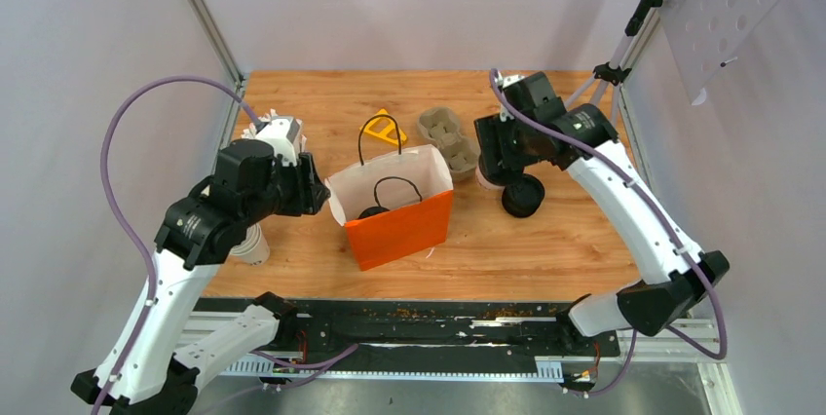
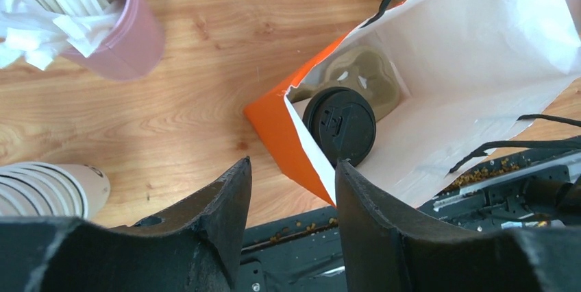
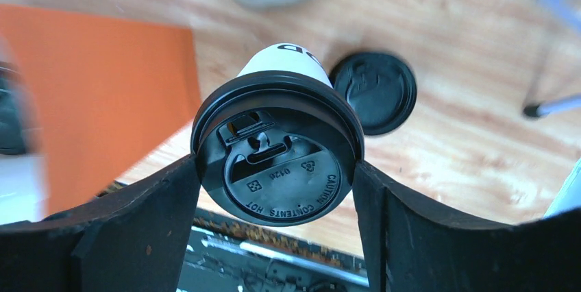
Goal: Pack the takeout coffee
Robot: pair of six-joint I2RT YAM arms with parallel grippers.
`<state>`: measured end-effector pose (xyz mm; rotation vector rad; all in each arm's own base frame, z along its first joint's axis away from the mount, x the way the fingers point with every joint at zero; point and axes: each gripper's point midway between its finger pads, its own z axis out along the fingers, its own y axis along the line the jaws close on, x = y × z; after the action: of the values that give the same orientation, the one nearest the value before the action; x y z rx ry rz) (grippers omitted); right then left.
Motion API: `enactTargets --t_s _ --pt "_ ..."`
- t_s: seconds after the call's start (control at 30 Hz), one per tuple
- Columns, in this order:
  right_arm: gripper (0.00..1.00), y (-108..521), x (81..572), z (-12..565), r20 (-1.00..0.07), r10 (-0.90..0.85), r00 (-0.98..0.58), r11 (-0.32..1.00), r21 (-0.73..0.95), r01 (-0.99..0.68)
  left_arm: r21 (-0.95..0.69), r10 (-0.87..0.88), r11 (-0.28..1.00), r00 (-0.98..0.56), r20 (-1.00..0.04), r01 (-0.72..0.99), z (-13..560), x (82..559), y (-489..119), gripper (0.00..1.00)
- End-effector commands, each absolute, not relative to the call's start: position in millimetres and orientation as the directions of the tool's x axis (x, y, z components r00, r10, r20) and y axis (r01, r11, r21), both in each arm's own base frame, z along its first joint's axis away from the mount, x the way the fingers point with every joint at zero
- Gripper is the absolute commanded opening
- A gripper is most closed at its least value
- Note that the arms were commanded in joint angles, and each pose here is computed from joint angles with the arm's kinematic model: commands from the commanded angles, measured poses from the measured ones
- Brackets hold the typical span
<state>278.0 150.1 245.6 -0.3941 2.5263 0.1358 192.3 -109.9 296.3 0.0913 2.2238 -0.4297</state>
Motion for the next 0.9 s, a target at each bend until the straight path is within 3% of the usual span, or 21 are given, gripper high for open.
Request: enactTargets --t_s 0.0,0.2,0.37,0.5,0.87 --pt "0.7 160.5 274.1 332.1 -0.734 -0.237 -0.637 0.937 0.0 -0.35 -0.327 -0.107 0.923 -0.679 -0.726 0.205 290.1 192.4 -121.4 0.55" --pt "0.7 198.0 261.7 414.2 -0.871 -0.23 -0.434 0.896 -0.016 -0.443 -0.34 -0.106 0.921 -0.721 -0.685 0.188 285.1 191.2 -126.0 0.52" --pt "0.7 233.6 241.2 450.3 -0.925 -0.191 -0.328 0.824 0.031 -0.566 -0.359 -0.105 0.914 -0.742 -0.662 0.191 278.8 190.1 -131.4 0.48" --pt "0.7 251.1 230.6 434.1 -0.917 -0.199 -0.345 0.785 0.062 -0.617 -0.39 -0.109 0.896 -0.746 -0.657 0.212 278.2 192.0 -140.3 0.42" --pt "0.7 283.4 203.4 375.9 -0.848 -0.327 -0.417 0.726 0.057 -0.686 -0.384 -0.075 0.877 -0.708 -0.703 0.288 283.7 211.6 -155.0 0.12"
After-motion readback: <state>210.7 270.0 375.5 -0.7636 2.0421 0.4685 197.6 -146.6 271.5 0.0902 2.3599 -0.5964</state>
